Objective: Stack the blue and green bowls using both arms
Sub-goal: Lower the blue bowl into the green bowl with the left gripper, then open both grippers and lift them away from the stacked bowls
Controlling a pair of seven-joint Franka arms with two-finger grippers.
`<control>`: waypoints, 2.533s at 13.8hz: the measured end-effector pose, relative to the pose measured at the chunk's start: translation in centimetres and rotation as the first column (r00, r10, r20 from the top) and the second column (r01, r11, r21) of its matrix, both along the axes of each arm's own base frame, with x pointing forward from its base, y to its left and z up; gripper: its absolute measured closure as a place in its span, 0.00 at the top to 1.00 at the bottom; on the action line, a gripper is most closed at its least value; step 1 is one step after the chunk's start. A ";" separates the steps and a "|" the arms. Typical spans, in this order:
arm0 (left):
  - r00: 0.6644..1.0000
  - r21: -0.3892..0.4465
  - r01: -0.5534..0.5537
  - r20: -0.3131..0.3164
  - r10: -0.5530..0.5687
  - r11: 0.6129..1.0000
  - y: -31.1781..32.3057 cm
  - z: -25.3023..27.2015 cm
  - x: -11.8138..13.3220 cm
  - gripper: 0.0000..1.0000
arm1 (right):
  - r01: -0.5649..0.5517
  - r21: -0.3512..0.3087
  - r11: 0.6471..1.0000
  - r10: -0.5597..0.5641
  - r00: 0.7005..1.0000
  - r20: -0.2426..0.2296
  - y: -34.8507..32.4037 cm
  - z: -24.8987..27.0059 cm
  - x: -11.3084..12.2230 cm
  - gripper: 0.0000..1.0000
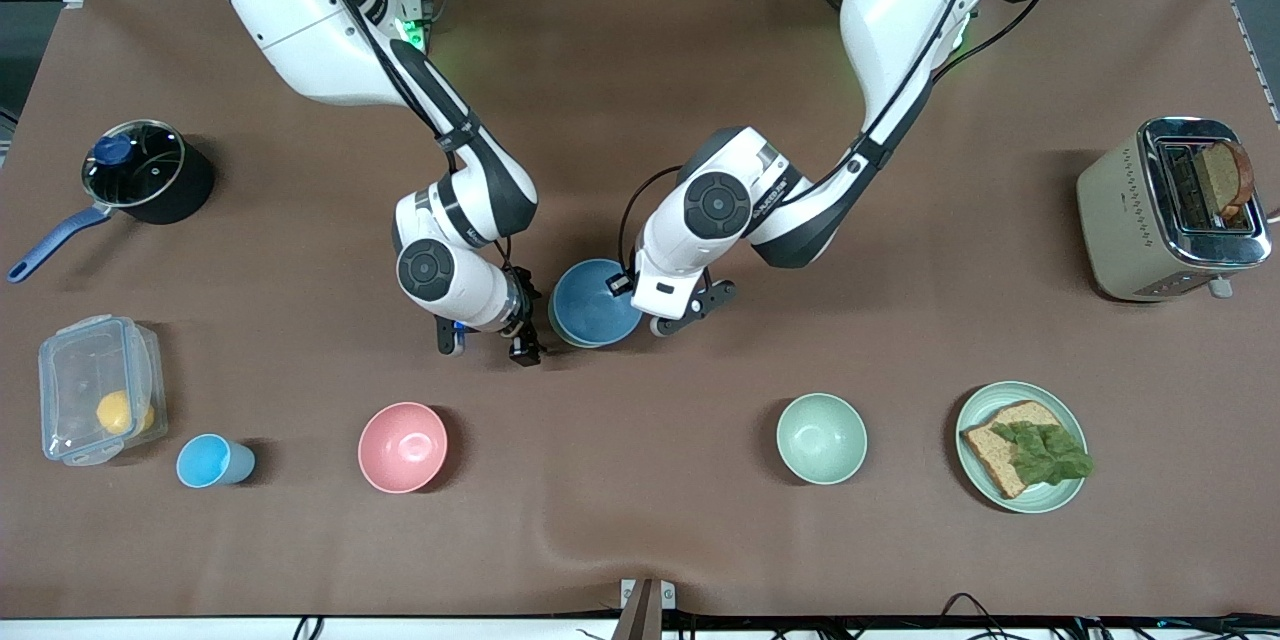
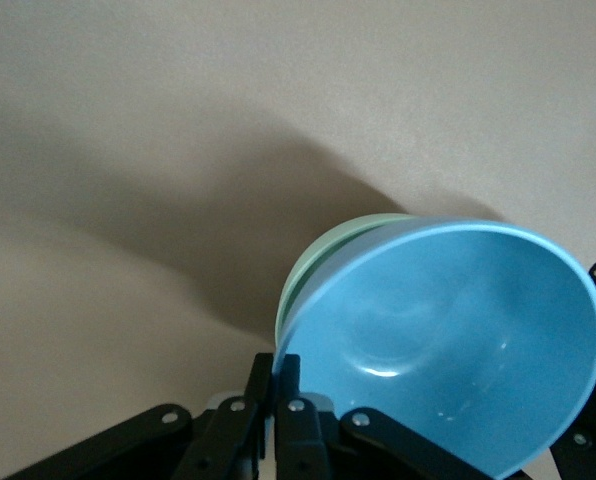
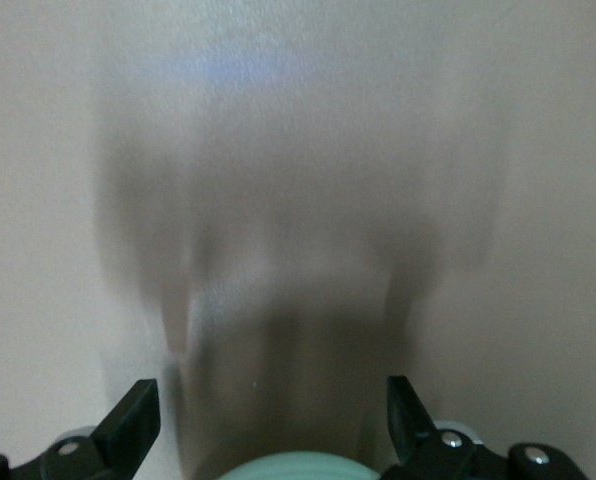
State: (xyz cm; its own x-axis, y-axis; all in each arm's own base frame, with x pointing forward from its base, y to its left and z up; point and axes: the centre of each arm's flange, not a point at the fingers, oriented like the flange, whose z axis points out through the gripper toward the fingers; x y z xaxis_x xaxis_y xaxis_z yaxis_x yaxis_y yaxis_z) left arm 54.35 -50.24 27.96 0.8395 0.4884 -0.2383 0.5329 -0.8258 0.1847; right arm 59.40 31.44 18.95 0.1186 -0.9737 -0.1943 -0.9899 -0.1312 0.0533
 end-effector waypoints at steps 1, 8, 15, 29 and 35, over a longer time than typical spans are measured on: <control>1.000 -0.005 0.000 0.003 0.000 1.000 -0.2 -0.2 -0.1 0.04 | 0.002 -0.003 1.000 -0.002 1.000 0.001 -0.2 0.0 0.1 1.00; 0.999 0.020 0.013 0.032 -0.013 1.000 -1.6 -2.2 -1.2 0.04 | -0.002 -0.008 1.000 0.002 1.000 0.003 -0.3 -0.1 0.1 1.00; 0.999 0.018 0.016 0.028 -0.017 1.000 -2.2 -3.4 -1.6 0.04 | -0.001 -0.003 1.000 0.001 1.000 0.020 0.5 -0.3 -0.1 1.00; 0.999 0.005 0.010 0.054 -0.010 1.000 -2.5 -2.6 -1.0 0.70 | 0.009 0.002 1.000 -0.009 0.999 0.038 1.5 0.2 0.2 1.00; 0.989 0.099 -0.046 0.148 0.031 0.994 9.5 13.8 6.0 1.00 | -0.111 -0.131 0.985 0.109 0.994 -0.029 0.9 4.6 2.4 1.00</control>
State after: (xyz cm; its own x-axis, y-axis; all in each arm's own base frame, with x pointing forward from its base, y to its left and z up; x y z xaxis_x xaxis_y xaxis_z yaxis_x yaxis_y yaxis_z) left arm 60.30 -40.71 41.76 0.8415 0.5367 -0.0622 0.5384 -0.8235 0.1789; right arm 61.79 32.37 23.54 0.2235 -0.9723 -0.0689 -0.9683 -0.2296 0.0985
